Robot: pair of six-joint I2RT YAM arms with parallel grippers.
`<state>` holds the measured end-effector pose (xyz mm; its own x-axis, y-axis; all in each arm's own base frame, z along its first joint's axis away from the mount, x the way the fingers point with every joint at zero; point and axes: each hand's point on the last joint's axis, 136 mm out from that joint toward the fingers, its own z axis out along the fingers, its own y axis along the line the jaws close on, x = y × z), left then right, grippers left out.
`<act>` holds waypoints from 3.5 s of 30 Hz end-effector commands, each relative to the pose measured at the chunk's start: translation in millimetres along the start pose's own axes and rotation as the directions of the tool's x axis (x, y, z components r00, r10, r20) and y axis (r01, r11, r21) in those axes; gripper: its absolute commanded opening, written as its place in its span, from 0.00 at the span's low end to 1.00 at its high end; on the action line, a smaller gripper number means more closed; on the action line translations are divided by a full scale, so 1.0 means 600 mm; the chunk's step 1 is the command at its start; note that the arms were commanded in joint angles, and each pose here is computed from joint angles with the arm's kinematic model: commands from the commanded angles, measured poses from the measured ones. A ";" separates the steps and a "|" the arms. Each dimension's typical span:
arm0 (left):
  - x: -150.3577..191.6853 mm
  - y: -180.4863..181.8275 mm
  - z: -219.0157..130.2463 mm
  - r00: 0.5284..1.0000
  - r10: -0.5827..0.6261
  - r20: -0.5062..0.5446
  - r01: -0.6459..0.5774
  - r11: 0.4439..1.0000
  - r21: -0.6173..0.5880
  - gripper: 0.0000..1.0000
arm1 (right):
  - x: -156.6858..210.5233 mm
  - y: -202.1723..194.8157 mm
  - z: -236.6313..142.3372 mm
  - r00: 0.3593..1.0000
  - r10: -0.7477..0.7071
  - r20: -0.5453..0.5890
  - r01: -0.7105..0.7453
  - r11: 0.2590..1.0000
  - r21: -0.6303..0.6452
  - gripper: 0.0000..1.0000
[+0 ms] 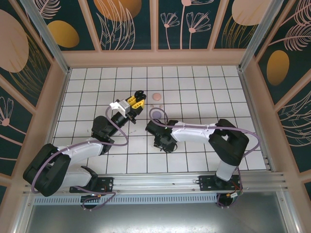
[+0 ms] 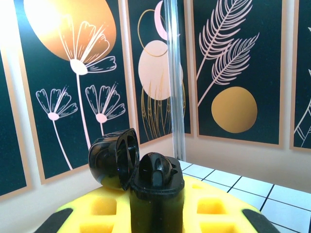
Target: Insert the wireless bluetooth earbuds into the charging case
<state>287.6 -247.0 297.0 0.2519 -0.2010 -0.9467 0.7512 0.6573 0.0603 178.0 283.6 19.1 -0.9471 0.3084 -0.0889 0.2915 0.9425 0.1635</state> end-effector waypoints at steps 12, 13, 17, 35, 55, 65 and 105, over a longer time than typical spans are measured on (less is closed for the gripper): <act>-0.032 -0.005 -0.007 0.997 0.000 0.071 0.000 1.000 0.002 0.00 | 0.012 0.009 0.014 0.999 -0.025 -0.032 0.025 1.000 0.016 0.33; -0.033 -0.004 -0.007 0.997 0.000 0.072 0.000 1.000 0.001 0.00 | 0.012 0.009 0.014 0.999 -0.025 -0.032 0.025 1.000 0.015 0.32; -0.032 -0.005 -0.006 0.997 -0.004 0.071 0.004 1.000 0.003 0.00 | 0.013 0.007 0.017 0.999 -0.026 -0.032 0.027 0.999 0.017 0.28; -0.059 -0.010 0.010 0.997 -0.010 0.079 0.007 0.999 0.035 0.00 | -0.064 0.040 -0.086 0.968 -0.085 0.236 0.116 0.986 -0.122 0.19; -0.059 -0.048 0.034 0.999 0.034 0.023 -0.038 0.981 0.188 0.00 | -0.291 0.131 -0.553 0.575 -0.048 0.817 0.515 0.797 -0.315 0.20; -0.065 -0.057 0.045 0.999 0.002 0.037 -0.011 0.972 0.235 0.00 | -0.262 0.177 -0.628 0.428 -0.102 0.898 0.728 0.628 -0.275 0.20; -0.073 -0.055 0.060 0.999 0.013 0.039 -0.022 0.970 0.242 0.00 | -0.173 0.200 -0.551 0.485 -0.211 0.849 0.803 0.491 -0.337 0.19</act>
<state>277.3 -282.9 331.5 0.2537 -0.1910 -0.9482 0.8660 0.4816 0.1347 273.0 321.3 367.8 -0.4164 0.0525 -0.9077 -0.6449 0.6867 0.3356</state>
